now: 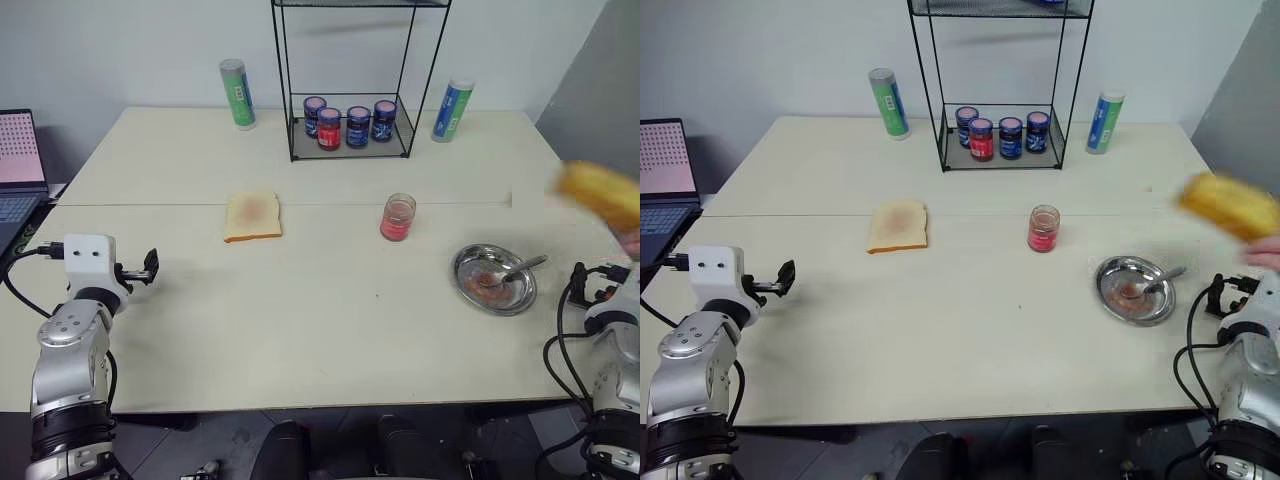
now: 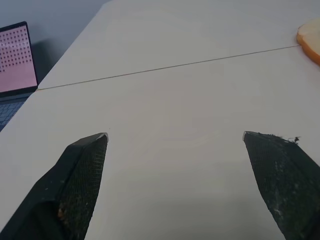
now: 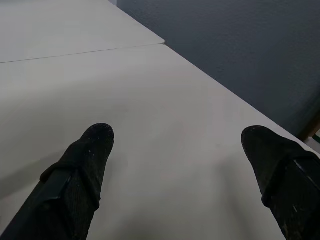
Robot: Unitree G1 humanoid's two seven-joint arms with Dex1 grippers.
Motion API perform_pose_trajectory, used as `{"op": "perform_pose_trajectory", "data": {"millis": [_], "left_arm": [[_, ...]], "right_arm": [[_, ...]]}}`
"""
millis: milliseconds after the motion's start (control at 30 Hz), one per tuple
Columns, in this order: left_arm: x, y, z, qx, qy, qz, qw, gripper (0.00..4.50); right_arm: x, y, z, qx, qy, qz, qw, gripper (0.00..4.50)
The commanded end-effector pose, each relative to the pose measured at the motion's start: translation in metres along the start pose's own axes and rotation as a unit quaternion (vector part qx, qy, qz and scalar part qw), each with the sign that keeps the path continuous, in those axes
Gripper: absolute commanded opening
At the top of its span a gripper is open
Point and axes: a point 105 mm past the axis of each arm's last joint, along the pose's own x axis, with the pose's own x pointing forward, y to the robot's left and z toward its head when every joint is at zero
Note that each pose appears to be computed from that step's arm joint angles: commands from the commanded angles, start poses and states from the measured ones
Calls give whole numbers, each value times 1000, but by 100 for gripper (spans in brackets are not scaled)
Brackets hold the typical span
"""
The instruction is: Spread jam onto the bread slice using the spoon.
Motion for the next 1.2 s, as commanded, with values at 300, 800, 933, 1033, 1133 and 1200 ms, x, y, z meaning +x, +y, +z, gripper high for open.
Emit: {"op": "perform_pose_trajectory", "data": {"millis": [300, 800, 933, 1033, 1133, 1200], "left_arm": [[4, 4, 20, 10, -29, -20, 999, 450], [25, -68, -1, 63, 35, -262, 962, 450], [49, -89, -1, 47, 37, -284, 957, 450], [61, -107, 0, 38, 43, -298, 953, 450], [70, -122, 4, 37, 46, -310, 949, 450], [74, -127, 7, 42, 47, -312, 948, 450]], "right_arm": [[1, 14, 66, -47, -92, 48, 993, 447], [-139, 221, 118, 11, 5, 675, 738, 447], [-174, 257, 104, -18, 24, 742, 669, 447], [-185, 272, 94, -42, 25, 762, 646, 447], [-187, 284, 89, -50, 21, 764, 643, 447], [-185, 287, 89, -51, 15, 762, 646, 447]]}}
